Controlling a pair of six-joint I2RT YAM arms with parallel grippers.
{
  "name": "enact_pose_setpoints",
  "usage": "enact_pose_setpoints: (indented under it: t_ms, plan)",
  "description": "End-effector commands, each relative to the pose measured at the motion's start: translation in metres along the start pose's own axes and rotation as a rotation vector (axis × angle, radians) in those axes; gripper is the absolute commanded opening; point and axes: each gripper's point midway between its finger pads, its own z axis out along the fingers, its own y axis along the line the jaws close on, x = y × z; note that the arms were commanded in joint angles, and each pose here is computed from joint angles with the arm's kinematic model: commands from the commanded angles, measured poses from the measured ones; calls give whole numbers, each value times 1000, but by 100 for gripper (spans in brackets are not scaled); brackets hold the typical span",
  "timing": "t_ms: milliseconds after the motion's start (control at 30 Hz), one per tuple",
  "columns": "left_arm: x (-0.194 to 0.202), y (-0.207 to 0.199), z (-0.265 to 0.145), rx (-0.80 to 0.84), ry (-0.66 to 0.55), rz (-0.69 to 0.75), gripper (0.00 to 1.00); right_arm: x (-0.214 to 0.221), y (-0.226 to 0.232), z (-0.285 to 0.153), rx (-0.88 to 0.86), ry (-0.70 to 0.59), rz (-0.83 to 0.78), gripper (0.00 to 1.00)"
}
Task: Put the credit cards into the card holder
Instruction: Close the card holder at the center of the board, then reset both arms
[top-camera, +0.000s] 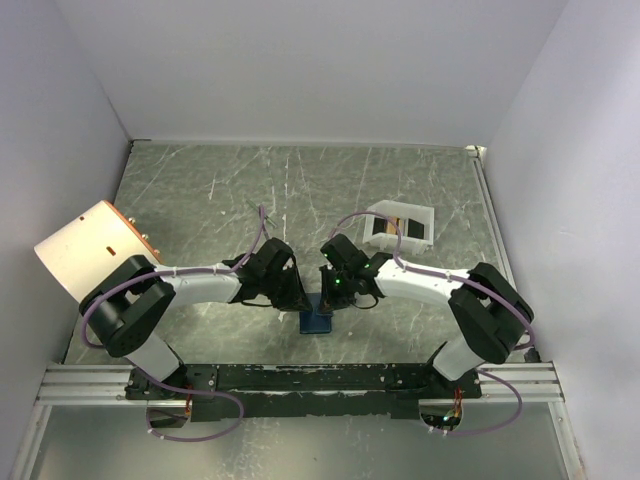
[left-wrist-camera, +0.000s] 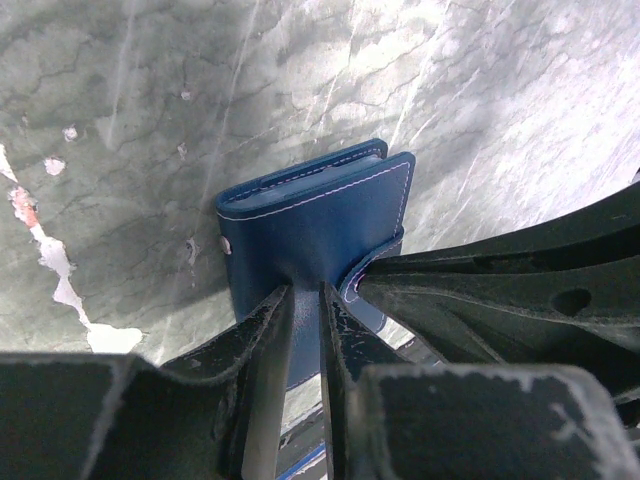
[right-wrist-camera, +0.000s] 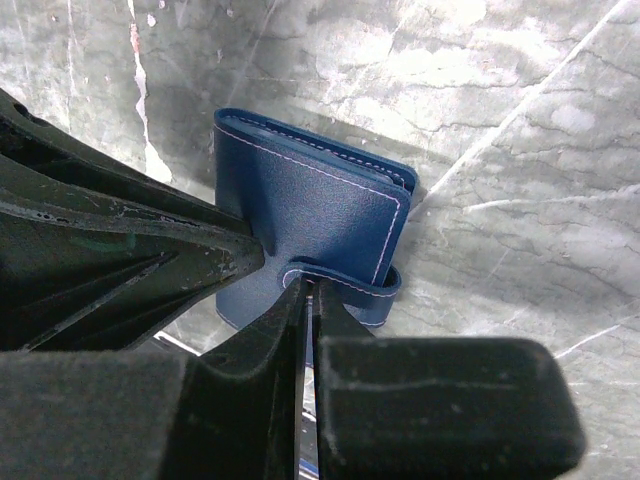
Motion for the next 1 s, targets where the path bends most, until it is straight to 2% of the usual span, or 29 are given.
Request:
enact_pose_setpoints:
  t_ms: [0,133,233,433,567,600,633,667,733,833,900,967]
  plan:
    - [28,33,15,-89,72,5,29,22,-49,30,203,26,-28,4]
    - [22,28,9,-84,42,4,30,14,-41,26,185,4,-36,3]
    - [13,18,-1,-68,-5,16,34,1,-30,17,160,-43,-45,4]
    - [-20,-8,-43,-84,-157,61,45,-41,-6,-25,135,-213,-51,11]
    - [-42,-27,-90,-80,-292,82,55,-66,1,-65,138,-359,-49,22]
    - [-48,-34,-103,-66,-327,94,58,-74,5,-81,125,-410,-46,26]
    - [-52,-40,-117,-55,-359,109,65,-79,6,-92,121,-448,-45,30]
    - [-57,-46,-131,-42,-395,120,83,-84,8,-105,112,-491,-41,35]
    - [-63,-55,-159,-23,-457,139,95,-92,11,-130,97,-571,-33,45]
    - [-68,-68,-195,18,-528,182,100,-103,10,-172,89,-697,-12,69]
    - [-67,-78,-218,69,-562,220,100,-108,10,-198,86,-770,-5,98]
    - [-65,-88,-238,132,-595,264,99,-110,8,-221,87,-825,7,100]
